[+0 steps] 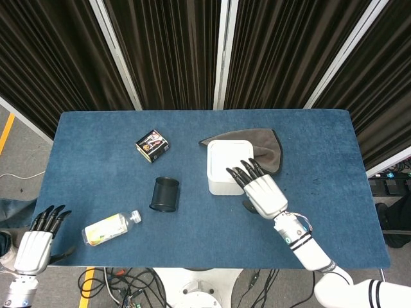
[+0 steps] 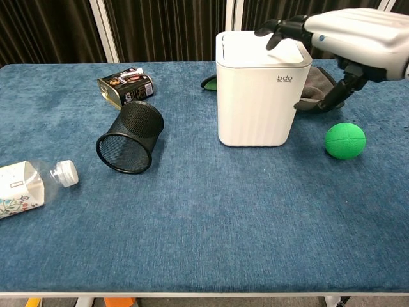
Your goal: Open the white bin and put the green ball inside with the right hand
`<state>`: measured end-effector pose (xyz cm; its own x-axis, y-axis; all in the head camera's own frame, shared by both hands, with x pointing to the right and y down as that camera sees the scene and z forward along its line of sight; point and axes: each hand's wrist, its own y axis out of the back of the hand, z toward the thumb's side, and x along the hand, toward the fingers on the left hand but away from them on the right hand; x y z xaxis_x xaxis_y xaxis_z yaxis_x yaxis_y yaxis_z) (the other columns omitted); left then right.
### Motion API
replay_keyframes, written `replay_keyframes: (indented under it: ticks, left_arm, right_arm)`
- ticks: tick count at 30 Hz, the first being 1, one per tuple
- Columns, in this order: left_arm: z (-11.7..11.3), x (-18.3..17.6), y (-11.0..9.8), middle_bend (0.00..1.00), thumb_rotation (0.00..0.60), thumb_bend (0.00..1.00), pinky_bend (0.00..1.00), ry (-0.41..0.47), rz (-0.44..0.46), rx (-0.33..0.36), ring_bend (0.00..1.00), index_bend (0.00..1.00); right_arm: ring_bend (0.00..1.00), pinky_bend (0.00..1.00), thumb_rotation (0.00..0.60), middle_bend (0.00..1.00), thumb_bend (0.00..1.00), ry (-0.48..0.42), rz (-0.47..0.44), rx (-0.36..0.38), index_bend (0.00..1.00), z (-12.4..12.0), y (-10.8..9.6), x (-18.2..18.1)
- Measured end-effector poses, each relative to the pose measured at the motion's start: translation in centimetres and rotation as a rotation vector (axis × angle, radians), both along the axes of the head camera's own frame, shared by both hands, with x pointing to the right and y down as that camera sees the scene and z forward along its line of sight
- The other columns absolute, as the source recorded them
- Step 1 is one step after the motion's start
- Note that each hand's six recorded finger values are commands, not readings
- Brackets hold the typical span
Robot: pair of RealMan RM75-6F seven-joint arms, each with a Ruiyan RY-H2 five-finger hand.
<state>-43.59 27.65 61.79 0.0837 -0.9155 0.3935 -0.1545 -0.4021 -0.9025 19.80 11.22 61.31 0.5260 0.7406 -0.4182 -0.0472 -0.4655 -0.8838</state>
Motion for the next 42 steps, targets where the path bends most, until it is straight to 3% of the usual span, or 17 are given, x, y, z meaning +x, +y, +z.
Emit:
replay_keyframes:
  ticks: [15, 21, 26, 30, 34, 42]
  left_arm:
    - [0.0, -0.2, 0.1, 0.1, 0.6, 0.1, 0.14, 0.001, -0.005, 0.001, 0.03, 0.17]
    - [0.0, -0.3, 0.2, 0.1, 0.6, 0.1, 0.14, 0.002, -0.013, 0.002, 0.03, 0.17]
    - [0.2, -0.3, 0.2, 0.1, 0.6, 0.1, 0.14, 0.005, -0.012, -0.003, 0.03, 0.17]
    - [0.2, 0.0, 0.1, 0.1, 0.6, 0.09, 0.14, 0.012, -0.009, 0.003, 0.03, 0.18]
    - [0.3, 0.1, 0.2, 0.1, 0.6, 0.1, 0.14, 0.009, -0.006, -0.003, 0.03, 0.18]
    - [0.4, 0.2, 0.2, 0.1, 0.6, 0.09, 0.14, 0.0, -0.003, -0.01, 0.03, 0.18]
  right_arm:
    - [0.0, 0.0, 0.6, 0.21, 0.19, 0.025, -0.012, -0.039, 0.0, 1.6, 1.0, -0.1]
    - [0.0, 0.0, 0.6, 0.07, 0.18, -0.046, 0.043, 0.053, 0.0, -1.2, -0.5, 0.6]
    - [0.0, 0.0, 0.6, 0.03, 0.17, -0.062, 0.139, 0.123, 0.0, -3.7, -0.6, 4.8]
    - [0.0, 0.0, 0.6, 0.01, 0.15, 0.021, 0.2, 0.049, 0.0, -2.4, 1.1, 8.9]
    - [0.0, 0.0, 0.6, 0.01, 0.15, 0.104, 0.249, -0.045, 0.0, 0.4, 2.4, 12.0]
    - [0.0, 0.04, 0.6, 0.04, 0.17, 0.171, 0.24, -0.216, 0.0, 6.0, 4.4, 12.4]
